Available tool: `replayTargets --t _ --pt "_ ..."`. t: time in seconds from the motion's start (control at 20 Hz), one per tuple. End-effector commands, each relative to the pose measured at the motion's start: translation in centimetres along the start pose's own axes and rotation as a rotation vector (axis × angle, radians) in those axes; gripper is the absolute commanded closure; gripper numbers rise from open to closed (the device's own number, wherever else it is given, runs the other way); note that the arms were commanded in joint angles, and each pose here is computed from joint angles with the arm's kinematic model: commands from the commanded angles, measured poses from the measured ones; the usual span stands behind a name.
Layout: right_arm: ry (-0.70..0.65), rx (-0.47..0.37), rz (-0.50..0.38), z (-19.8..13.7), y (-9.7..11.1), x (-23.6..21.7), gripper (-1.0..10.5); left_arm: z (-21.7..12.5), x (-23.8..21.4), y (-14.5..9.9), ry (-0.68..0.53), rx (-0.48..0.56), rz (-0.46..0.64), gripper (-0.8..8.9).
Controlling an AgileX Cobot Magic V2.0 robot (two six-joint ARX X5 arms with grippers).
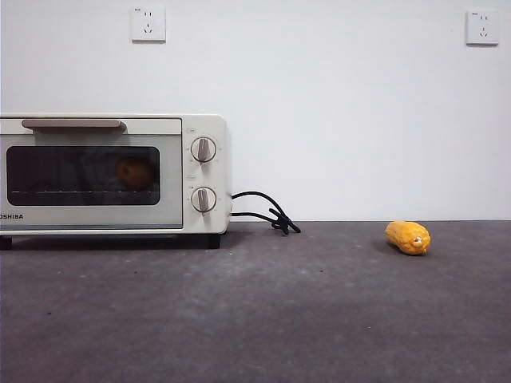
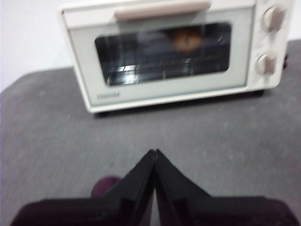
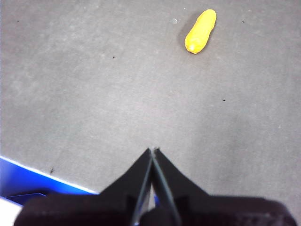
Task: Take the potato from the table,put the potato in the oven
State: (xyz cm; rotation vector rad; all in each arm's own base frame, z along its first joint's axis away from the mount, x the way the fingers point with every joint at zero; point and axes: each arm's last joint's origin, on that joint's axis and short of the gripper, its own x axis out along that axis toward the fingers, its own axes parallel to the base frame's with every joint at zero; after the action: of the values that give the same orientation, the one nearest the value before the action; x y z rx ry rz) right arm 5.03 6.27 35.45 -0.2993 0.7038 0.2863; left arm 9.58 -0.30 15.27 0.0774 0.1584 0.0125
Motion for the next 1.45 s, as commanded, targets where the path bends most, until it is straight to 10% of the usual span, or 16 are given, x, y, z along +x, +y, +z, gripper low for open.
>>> replayTargets --t 0.05,1.1,1.25,1.45 --pt "0.019 -0.008 -0.013 -0.3 0.0 0.2 9.4 -0.3 0.1 0.1 0.008 -0.009 0.020 8.17" --pt "0.019 -0.008 -0.013 -0.3 0.0 0.2 9.4 -0.5 0.3 0.9 0.037 -0.038 0.092 8.17" --pt "-0.020 -0.132 -0.091 -0.4 -0.6 -0.1 9.4 -0.6 0.3 0.9 0.047 -0.037 0.091 8.17" --pt "0.025 0.008 -0.258 -0.3 -2.3 0.4 9.4 -0.7 0.4 0.9 0.060 -0.037 0.090 8.17"
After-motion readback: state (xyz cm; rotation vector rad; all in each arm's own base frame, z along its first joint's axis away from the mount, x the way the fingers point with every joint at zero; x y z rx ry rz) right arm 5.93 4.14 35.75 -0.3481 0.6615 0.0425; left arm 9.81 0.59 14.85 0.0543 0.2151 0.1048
